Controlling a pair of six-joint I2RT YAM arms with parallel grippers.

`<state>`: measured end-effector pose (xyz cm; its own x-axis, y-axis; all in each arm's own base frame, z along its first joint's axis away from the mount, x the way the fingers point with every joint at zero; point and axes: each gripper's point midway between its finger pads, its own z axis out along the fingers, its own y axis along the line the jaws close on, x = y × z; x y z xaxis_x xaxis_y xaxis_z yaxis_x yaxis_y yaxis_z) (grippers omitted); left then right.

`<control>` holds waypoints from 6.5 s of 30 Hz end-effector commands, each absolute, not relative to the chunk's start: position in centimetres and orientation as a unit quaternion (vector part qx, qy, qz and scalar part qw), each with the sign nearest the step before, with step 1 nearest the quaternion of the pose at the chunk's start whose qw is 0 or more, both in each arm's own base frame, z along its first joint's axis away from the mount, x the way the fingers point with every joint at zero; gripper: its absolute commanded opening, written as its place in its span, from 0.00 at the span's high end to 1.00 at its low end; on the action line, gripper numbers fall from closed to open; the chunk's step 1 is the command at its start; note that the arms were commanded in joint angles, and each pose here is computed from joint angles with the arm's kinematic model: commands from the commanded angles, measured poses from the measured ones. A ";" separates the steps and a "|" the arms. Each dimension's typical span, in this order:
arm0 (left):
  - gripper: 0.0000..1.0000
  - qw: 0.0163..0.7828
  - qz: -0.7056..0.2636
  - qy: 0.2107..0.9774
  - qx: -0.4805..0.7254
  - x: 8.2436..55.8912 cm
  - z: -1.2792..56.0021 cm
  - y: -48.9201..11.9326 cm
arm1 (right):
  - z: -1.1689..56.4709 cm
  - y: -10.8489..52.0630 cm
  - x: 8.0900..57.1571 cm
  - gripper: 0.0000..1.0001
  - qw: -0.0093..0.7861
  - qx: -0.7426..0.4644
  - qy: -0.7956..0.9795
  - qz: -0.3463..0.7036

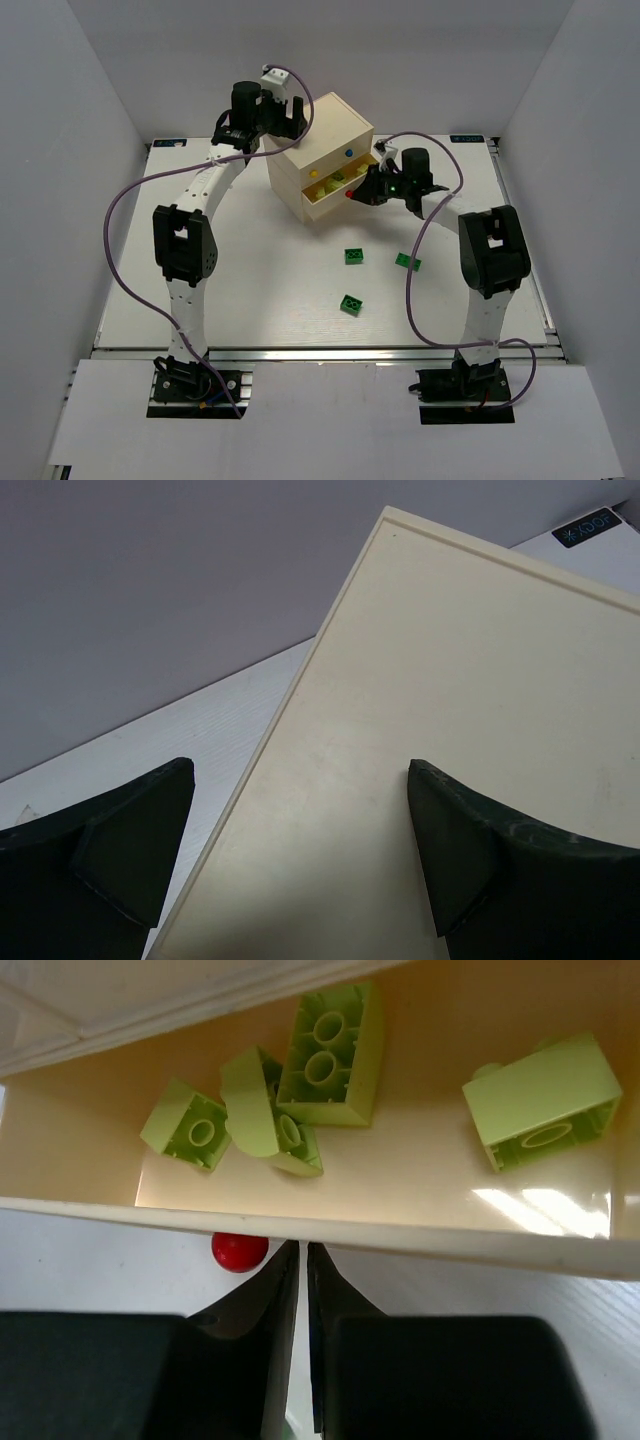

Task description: Sort the legos into containers by color

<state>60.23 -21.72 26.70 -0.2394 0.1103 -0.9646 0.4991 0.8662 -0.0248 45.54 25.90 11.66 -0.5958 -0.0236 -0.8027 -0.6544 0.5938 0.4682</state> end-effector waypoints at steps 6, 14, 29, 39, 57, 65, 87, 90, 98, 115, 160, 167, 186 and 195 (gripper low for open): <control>0.04 0.541 -0.170 0.791 0.231 58.8 22.9 -21.7 | 15.9 28.1 48.8 0.84 0.469 -0.227 0.752 0.404; 0.05 0.533 -0.176 0.791 0.242 58.2 22.1 -22.4 | 16.0 29.9 50.5 0.83 0.478 -0.212 0.737 0.427; 0.04 0.563 -0.175 0.781 0.207 58.5 24.0 -21.5 | 15.8 28.4 47.5 0.67 0.494 -0.219 0.724 0.428; 0.03 0.577 -0.195 0.773 0.179 58.8 26.1 -21.8 | 11.3 28.1 47.3 0.42 0.453 -0.189 0.751 0.442; 0.03 0.564 -0.195 0.780 0.187 57.9 24.4 -21.7 | 7.9 30.8 51.8 0.47 0.408 -0.120 0.761 0.490; 0.04 0.560 -0.200 0.782 0.187 57.8 24.0 -21.9 | 7.7 31.3 51.6 0.64 0.393 -0.115 0.762 0.502; 0.05 0.566 -0.175 0.789 0.163 59.3 24.1 -21.0 | 7.2 25.9 46.0 0.92 0.372 -0.094 0.784 0.488; 0.05 0.565 -0.174 0.790 0.162 59.2 24.0 -21.0 | 7.2 25.3 45.5 0.89 0.370 -0.093 0.785 0.488; 0.04 0.598 -0.164 0.773 0.137 59.7 28.3 -20.3 | 9.9 25.7 45.3 0.11 0.376 -0.140 0.765 0.503; 1.00 0.668 -0.178 0.723 0.013 48.3 39.2 -14.9 | 20.3 18.4 38.4 1.00 0.468 -0.294 0.767 0.326; 0.10 0.265 0.007 0.959 0.098 20.0 5.6 -35.9 | 20.6 8.7 33.8 0.11 0.524 -0.211 0.774 0.285; 0.09 0.290 0.001 0.952 0.097 19.8 6.6 -36.7 | 20.7 8.5 33.7 0.11 0.524 -0.207 0.773 0.292; 0.42 0.273 -0.014 0.956 0.111 19.3 3.8 -36.5 | 21.1 7.8 33.4 0.11 0.529 -0.196 0.769 0.302; 0.88 0.328 -0.031 0.925 0.189 21.7 7.8 -37.0 | 20.9 7.8 33.1 0.25 0.523 -0.196 0.767 0.316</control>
<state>19.48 -36.34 2.74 -0.8043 0.3053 -0.5098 0.3018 0.9489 0.0920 33.38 7.53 19.89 -0.4131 0.0246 -0.9103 -0.5991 0.7455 0.2920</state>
